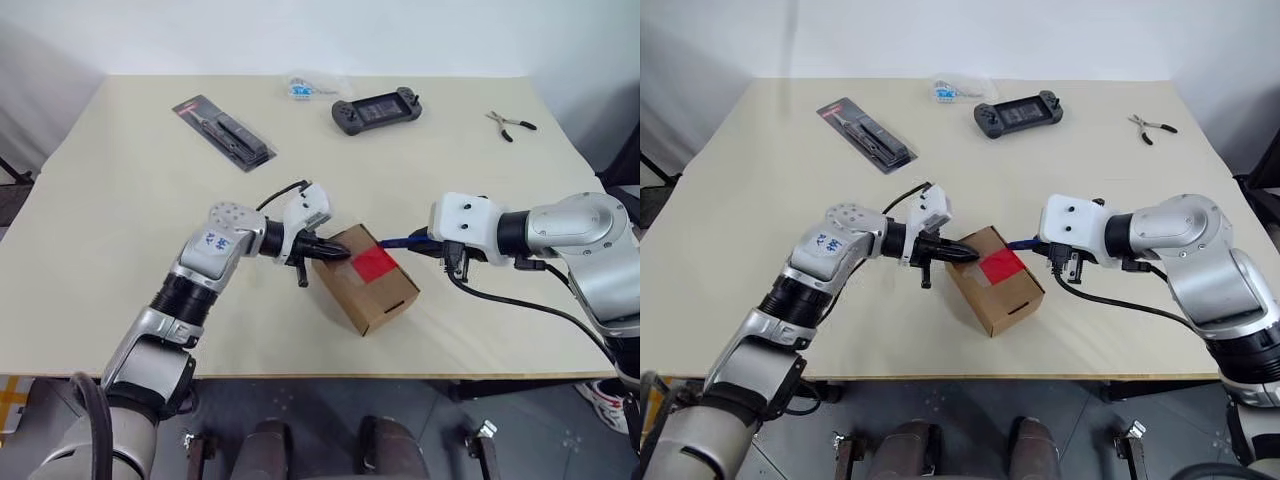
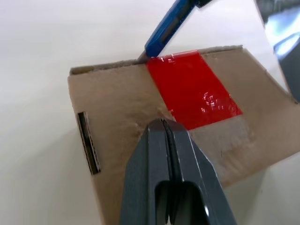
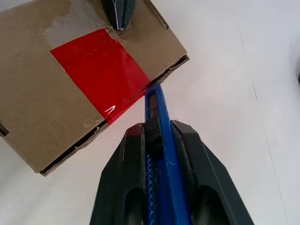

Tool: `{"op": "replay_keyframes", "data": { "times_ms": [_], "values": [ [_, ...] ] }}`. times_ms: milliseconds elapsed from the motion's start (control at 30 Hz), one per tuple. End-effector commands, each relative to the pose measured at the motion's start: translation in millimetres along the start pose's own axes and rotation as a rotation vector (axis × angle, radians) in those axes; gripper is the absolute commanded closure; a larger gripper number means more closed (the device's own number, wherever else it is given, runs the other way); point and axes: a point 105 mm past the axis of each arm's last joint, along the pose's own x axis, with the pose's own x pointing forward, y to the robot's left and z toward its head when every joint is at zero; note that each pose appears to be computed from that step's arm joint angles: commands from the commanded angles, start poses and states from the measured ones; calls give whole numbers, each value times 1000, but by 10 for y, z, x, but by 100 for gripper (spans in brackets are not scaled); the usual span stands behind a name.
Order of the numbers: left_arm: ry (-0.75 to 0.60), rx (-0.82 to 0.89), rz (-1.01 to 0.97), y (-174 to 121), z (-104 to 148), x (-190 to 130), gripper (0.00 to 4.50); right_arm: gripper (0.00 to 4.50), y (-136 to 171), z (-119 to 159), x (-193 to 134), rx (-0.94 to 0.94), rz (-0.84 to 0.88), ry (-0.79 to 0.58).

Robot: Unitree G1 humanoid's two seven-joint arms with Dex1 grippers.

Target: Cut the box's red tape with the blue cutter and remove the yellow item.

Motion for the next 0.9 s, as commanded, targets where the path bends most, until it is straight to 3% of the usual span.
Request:
{"op": "replay_keyframes", "data": {
  "times_ms": [33,367,900],
  "values": [
    [273,-47,-3,3,-548,32,447,406,10,62,-16,-13,5,-7],
    [418,-20,54,140,-618,69,447,406,102,126,14,-3,36,6],
    [440,-65,130,225,-654,125,447,406,313,-26,-230,41,89,151]
  ]
}}
